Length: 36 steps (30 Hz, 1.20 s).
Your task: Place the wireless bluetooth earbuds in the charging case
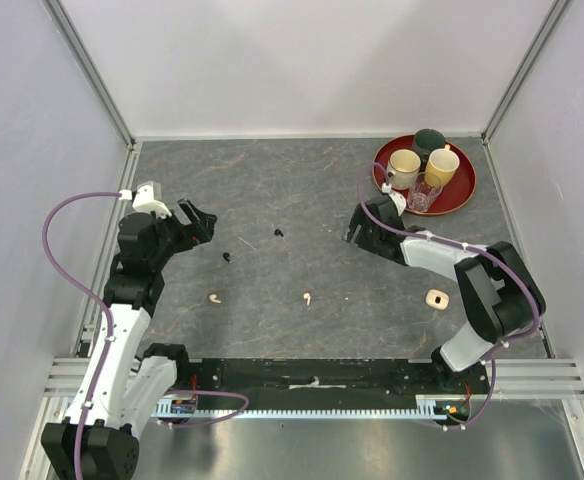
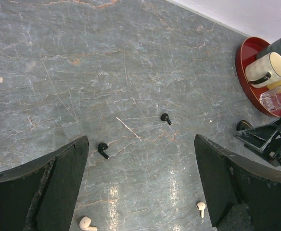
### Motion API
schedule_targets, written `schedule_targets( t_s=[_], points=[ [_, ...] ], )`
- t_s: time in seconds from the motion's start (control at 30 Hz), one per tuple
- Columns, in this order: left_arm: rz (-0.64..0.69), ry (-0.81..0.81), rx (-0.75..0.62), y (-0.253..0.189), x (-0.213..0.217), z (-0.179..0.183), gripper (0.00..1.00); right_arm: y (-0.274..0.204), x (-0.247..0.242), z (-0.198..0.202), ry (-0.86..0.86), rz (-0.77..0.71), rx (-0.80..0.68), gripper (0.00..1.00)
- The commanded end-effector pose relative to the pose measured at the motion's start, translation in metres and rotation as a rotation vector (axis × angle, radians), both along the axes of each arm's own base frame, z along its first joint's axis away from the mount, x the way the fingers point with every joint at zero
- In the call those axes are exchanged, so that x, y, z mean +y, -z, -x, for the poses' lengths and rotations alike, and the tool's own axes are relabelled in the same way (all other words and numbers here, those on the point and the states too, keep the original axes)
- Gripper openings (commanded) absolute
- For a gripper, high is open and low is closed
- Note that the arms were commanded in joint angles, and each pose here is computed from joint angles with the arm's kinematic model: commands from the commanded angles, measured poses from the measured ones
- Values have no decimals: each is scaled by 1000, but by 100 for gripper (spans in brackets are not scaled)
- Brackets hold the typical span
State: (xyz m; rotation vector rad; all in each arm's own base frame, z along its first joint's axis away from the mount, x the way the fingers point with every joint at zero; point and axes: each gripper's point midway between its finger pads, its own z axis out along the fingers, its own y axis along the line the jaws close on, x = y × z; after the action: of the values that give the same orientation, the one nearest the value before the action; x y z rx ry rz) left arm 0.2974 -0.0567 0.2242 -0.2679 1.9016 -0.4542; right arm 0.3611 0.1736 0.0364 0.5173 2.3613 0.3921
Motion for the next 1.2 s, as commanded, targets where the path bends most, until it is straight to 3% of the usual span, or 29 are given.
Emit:
schedule_targets(
  t_s=[0.0, 0.17, 0.3, 0.4, 0.47, 0.5, 0.53, 0.63, 0.67, 0.87, 1.0, 1.17],
  points=[
    [21, -1, -46, -14, -1, -2, 97, -53, -18, -18, -78, 170, -148, 88],
    [21, 2, -54, -16, -1, -2, 97, -83, -47, -36, -167, 438, -252, 94],
    [19, 12, -57, -15, -3, -2, 97, -59, -52, -42, -399, 630, -218, 91],
    [12, 49, -82, -19, -7, -1, 97, -53, -70, -43, -394, 741, -203, 98],
    [7, 55, -86, -20, -8, 1, 97, -52, -81, -46, -408, 724, -246, 98],
    [-1, 57, -93, -21, -8, 1, 97, -55, -63, -43, -528, 637, -309, 98],
    [-7, 59, -96, -21, -7, 1, 97, -63, -69, -49, -572, 658, -371, 98],
    [-29, 62, -104, -22, -6, 4, 97, -74, -85, -52, -555, 625, -468, 98],
    [-37, 58, -109, -24, -5, 4, 97, -72, -80, -47, -625, 580, -491, 97],
    [-13, 64, -111, -23, -7, 3, 97, -58, -58, -40, -908, 430, -453, 92],
    [-14, 64, -118, -24, -7, 4, 97, -33, -55, -33, -961, 340, -351, 90],
    [-19, 61, -118, -24, -6, 4, 97, -22, -52, -26, -987, 320, -324, 89]
  ],
)
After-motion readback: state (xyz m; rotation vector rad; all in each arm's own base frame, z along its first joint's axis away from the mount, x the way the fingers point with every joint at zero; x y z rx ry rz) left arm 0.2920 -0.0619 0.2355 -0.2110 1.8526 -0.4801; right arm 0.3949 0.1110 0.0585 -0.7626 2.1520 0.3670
